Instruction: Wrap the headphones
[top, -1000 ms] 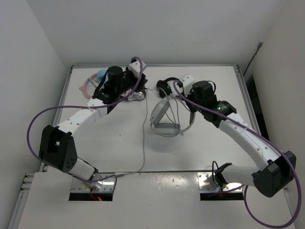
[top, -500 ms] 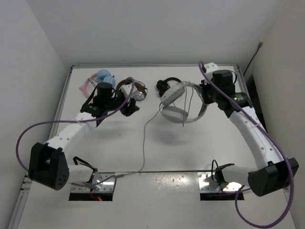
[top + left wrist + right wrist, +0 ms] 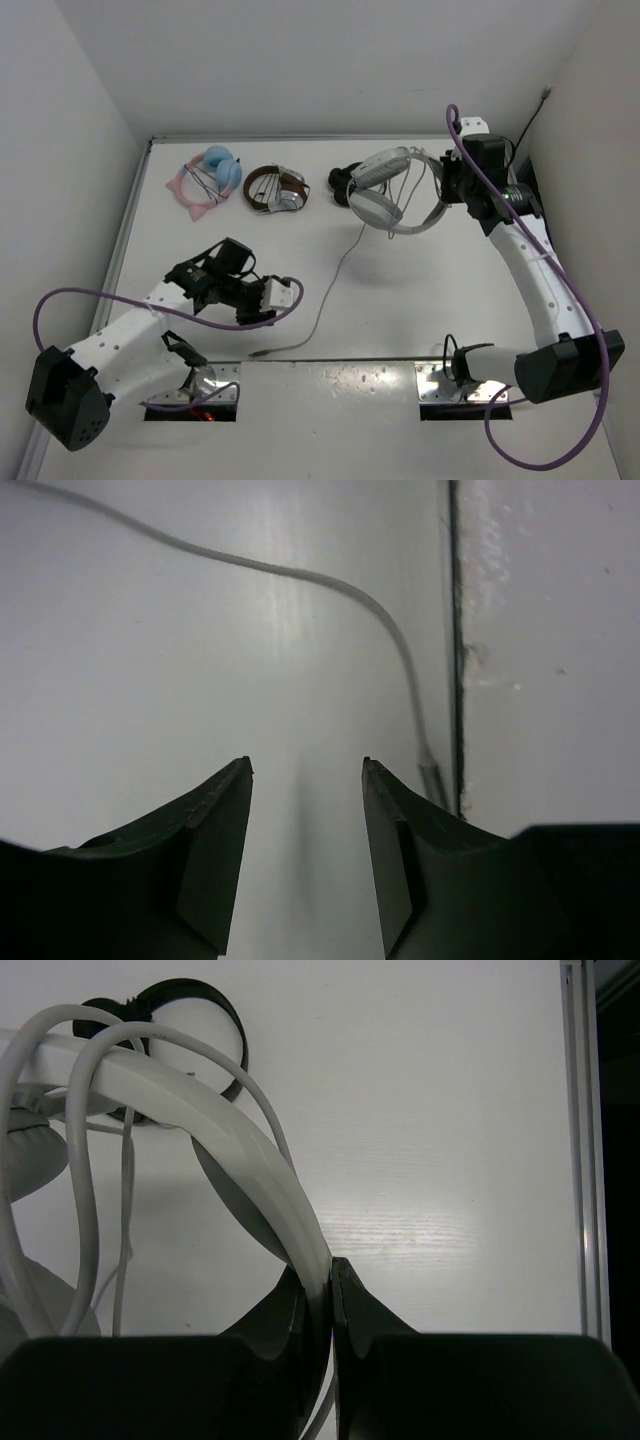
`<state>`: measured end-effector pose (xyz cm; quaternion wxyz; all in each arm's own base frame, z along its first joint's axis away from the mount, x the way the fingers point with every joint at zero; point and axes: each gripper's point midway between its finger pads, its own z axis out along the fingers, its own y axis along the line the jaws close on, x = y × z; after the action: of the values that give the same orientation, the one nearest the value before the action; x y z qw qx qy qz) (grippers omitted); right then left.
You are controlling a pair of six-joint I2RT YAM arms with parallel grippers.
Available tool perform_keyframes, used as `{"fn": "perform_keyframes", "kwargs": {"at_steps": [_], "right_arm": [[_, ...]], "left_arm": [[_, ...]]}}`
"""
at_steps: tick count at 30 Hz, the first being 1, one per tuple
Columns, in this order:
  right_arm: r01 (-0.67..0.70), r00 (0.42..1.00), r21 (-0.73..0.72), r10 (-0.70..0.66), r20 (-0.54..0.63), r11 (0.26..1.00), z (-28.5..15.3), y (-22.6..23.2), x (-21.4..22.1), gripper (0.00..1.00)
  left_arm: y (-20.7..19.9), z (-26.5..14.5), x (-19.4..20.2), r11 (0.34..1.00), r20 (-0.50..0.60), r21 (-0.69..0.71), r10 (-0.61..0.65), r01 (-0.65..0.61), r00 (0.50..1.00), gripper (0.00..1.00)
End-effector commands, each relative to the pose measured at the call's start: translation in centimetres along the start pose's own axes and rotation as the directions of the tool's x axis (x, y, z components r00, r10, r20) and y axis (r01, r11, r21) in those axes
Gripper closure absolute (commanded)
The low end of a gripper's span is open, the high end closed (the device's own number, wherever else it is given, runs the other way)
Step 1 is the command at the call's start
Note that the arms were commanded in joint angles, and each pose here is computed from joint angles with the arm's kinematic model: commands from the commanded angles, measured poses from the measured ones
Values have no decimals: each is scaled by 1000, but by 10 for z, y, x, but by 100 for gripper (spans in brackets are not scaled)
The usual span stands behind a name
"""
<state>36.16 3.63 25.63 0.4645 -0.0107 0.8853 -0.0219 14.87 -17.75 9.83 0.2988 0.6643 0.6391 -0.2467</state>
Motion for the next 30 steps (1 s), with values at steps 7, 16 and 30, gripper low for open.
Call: {"fn": "perform_keyframes", "kwargs": {"at_steps": [7,16,30], "right_arm": [[-90,984,-3,90,156,996,-11,0,-53,100],[-156,973,39,147,180,987,-12,-15,-63,100],[-230,961,105,209,180,967,-10,-30,-60,100]], "left_arm": [[-41,22,40,961,-209,273,100,-40,973,48],[-56,39,44,939,-237,332,174,-89,956,44],[-48,67,74,976,-395,215,125,-41,910,46]]}}
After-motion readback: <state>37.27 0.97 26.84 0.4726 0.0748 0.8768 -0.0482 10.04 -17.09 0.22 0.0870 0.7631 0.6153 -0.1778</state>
